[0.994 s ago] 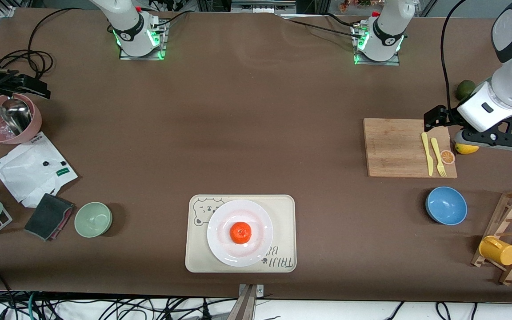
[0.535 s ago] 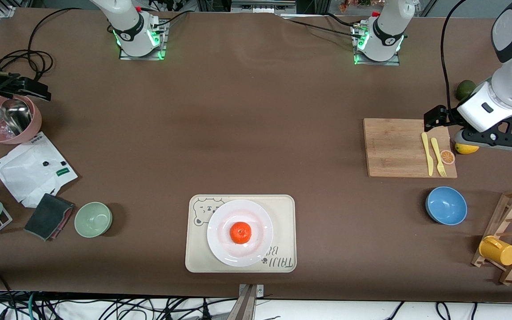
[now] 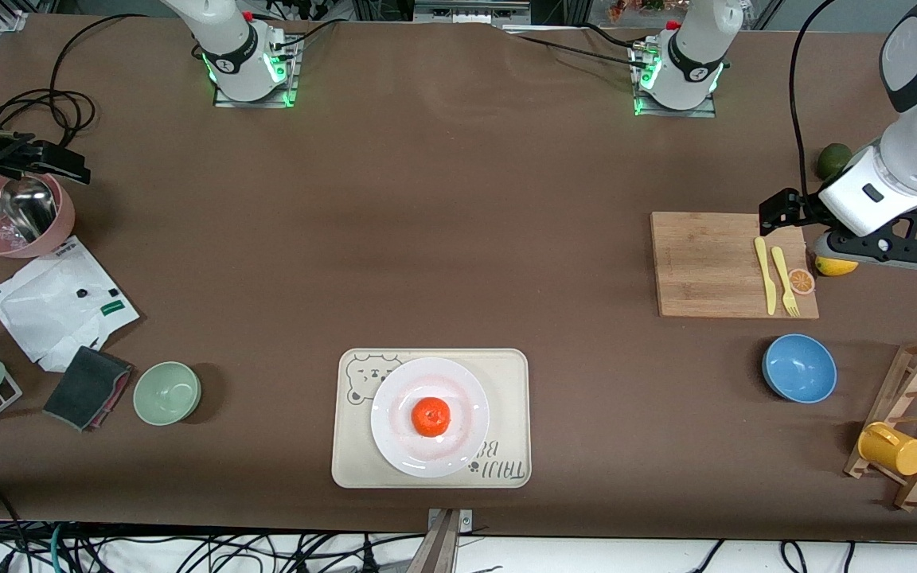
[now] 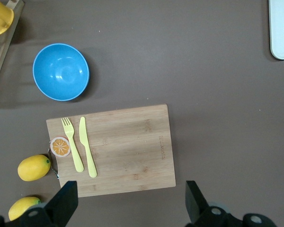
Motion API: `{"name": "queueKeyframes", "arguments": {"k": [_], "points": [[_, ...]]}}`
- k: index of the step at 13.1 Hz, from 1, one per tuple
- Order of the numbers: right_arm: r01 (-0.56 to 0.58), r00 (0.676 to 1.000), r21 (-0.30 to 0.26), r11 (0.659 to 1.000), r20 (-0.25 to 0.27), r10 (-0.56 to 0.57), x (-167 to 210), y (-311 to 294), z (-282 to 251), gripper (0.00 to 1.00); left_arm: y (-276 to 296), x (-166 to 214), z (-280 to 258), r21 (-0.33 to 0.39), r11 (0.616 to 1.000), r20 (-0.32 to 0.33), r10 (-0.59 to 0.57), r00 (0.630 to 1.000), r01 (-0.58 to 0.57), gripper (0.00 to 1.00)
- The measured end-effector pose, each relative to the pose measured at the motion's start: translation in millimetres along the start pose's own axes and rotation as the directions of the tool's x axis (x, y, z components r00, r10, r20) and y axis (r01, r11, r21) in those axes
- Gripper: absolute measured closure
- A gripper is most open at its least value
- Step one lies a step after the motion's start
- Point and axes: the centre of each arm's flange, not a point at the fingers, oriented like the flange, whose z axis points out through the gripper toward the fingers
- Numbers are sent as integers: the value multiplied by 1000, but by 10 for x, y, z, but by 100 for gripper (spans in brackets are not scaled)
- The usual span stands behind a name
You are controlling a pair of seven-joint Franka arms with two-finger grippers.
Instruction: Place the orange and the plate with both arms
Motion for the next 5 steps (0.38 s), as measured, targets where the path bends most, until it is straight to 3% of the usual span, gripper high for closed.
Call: {"name": "queueKeyframes", "arguments": {"k": [5], "points": [[1, 999, 0, 1000, -48, -1, 69, -6, -37, 0, 0, 0, 0, 0, 1000, 0, 0, 1000, 0, 0]]}}
